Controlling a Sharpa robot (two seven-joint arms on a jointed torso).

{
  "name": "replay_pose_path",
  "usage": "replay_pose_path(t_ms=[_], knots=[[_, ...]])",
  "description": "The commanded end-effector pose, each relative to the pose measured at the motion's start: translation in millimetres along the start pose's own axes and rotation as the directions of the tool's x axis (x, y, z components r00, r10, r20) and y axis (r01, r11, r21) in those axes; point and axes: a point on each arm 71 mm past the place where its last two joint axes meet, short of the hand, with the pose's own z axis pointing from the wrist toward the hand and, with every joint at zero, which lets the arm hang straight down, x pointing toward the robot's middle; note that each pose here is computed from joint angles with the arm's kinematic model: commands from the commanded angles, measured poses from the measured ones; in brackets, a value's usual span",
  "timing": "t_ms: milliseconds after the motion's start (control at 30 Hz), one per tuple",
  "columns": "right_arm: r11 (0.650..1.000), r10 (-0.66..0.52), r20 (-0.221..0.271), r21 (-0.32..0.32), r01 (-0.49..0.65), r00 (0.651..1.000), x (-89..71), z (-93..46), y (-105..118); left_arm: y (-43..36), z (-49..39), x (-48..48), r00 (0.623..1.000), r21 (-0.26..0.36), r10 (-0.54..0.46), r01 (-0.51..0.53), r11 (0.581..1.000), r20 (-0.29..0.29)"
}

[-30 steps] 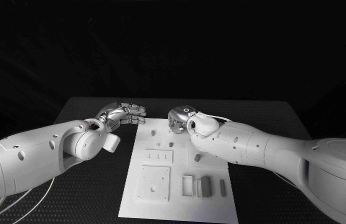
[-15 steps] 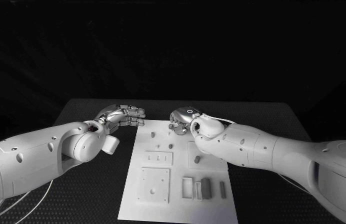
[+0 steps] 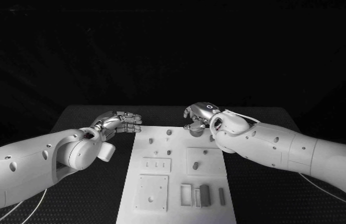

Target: Assemble the parts on the task board

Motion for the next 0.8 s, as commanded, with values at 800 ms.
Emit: replay_pose_path(t_ms=[800], knots=[[0.999, 0.014, -0.200, 0.051, -0.004, 0.980, 15.9, 3.9, -39.4, -2.8, 0.8, -0.5, 1.000, 0.025, -0.007, 0.007, 1.000, -0.014]])
